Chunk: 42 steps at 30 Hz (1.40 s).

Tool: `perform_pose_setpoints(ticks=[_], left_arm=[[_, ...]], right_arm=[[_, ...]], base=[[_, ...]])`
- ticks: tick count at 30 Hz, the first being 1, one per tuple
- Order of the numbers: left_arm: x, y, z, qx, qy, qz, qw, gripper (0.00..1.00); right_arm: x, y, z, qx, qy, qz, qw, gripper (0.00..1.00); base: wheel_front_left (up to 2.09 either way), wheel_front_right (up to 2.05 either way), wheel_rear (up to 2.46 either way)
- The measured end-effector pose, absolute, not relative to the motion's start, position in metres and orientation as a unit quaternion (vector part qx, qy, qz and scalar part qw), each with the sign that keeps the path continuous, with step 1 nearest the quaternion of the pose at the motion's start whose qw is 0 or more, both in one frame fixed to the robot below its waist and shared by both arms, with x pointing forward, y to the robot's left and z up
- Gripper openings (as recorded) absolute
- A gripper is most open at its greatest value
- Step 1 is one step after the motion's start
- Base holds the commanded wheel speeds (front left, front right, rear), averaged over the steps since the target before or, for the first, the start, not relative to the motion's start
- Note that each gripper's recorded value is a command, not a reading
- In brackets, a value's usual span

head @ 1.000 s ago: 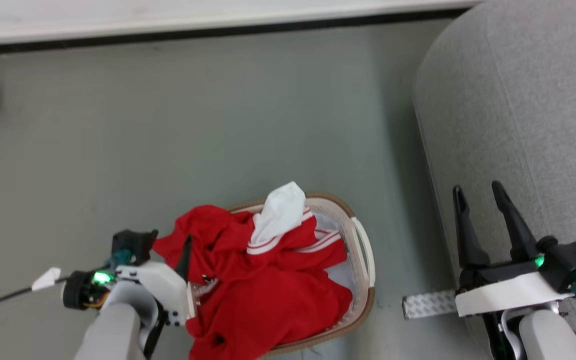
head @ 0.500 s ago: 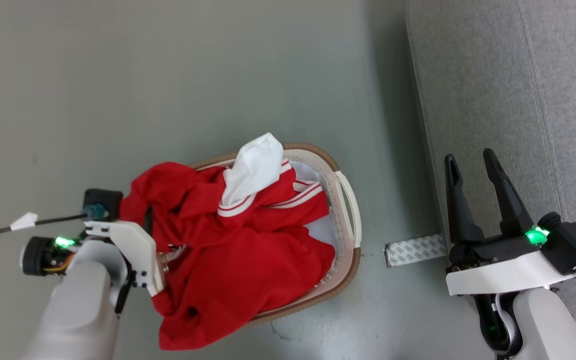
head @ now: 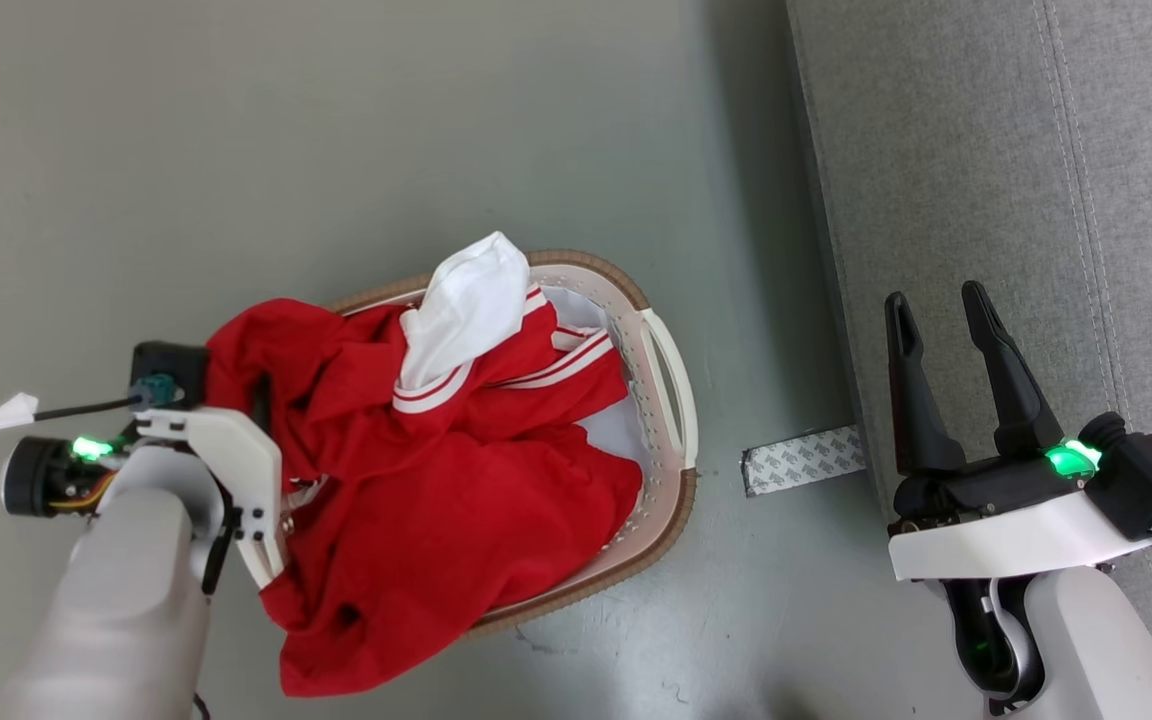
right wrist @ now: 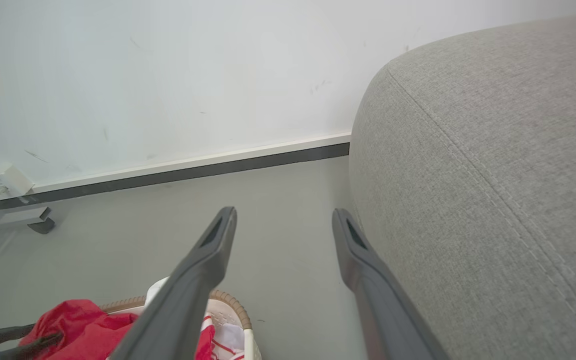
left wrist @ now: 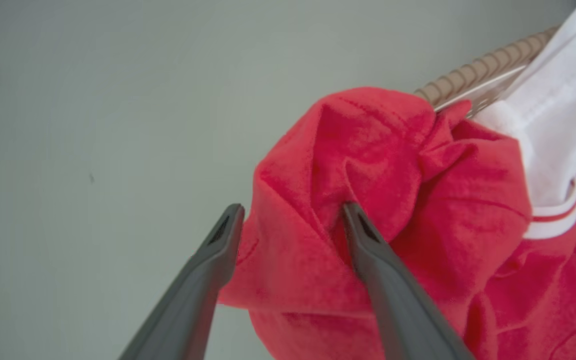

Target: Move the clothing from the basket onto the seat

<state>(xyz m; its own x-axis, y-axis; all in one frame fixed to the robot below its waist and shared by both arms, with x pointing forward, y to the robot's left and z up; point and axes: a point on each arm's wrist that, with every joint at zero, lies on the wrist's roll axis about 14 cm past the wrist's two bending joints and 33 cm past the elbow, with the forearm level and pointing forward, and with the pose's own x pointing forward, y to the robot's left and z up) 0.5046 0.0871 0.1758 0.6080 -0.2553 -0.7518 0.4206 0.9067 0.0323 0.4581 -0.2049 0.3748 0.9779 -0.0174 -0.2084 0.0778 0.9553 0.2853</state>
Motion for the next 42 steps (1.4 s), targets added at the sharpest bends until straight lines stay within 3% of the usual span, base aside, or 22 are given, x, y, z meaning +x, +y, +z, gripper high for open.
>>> perform_pose_setpoints(ticks=[12,13,14,15,16,19,21,42], left_arm=[[0.506,0.080,0.174,0.114,0.391,-0.211,0.889,1.00],[0.507,0.078,0.175,0.113,0.387,-0.212,0.890,0.85],[0.508,0.078,0.176,0.113,0.385,-0.213,0.891,0.57],[0.508,0.077,0.177,0.113,0.383,-0.213,0.892,0.45],[0.509,0.076,0.178,0.112,0.380,-0.214,0.893,0.34],[0.509,0.073,0.183,0.110,0.375,-0.217,0.894,0.17],[0.509,0.073,0.185,0.111,0.373,-0.219,0.895,0.00],[0.496,0.061,0.254,0.034,0.322,-0.205,0.924,0.00]], right_arm=[[0.459,-0.206,0.371,0.146,0.106,-0.026,0.983,1.00],[0.459,-0.206,0.371,0.146,0.106,-0.025,0.983,1.00],[0.459,-0.205,0.371,0.146,0.106,-0.025,0.983,1.00],[0.459,-0.205,0.370,0.146,0.106,-0.025,0.983,1.00],[0.459,-0.205,0.370,0.146,0.106,-0.024,0.983,1.00],[0.460,-0.203,0.371,0.146,0.106,-0.022,0.983,1.00],[0.460,-0.202,0.372,0.147,0.105,-0.020,0.983,1.00],[0.449,-0.196,0.408,0.145,0.072,-0.011,0.987,1.00]], base=[[0.00,0.00,0.00],[0.00,0.00,0.00],[0.00,0.00,0.00],[0.00,0.00,0.00],[0.00,0.00,0.00],[0.00,0.00,0.00],[0.00,0.00,0.00],[0.00,0.00,0.00]])
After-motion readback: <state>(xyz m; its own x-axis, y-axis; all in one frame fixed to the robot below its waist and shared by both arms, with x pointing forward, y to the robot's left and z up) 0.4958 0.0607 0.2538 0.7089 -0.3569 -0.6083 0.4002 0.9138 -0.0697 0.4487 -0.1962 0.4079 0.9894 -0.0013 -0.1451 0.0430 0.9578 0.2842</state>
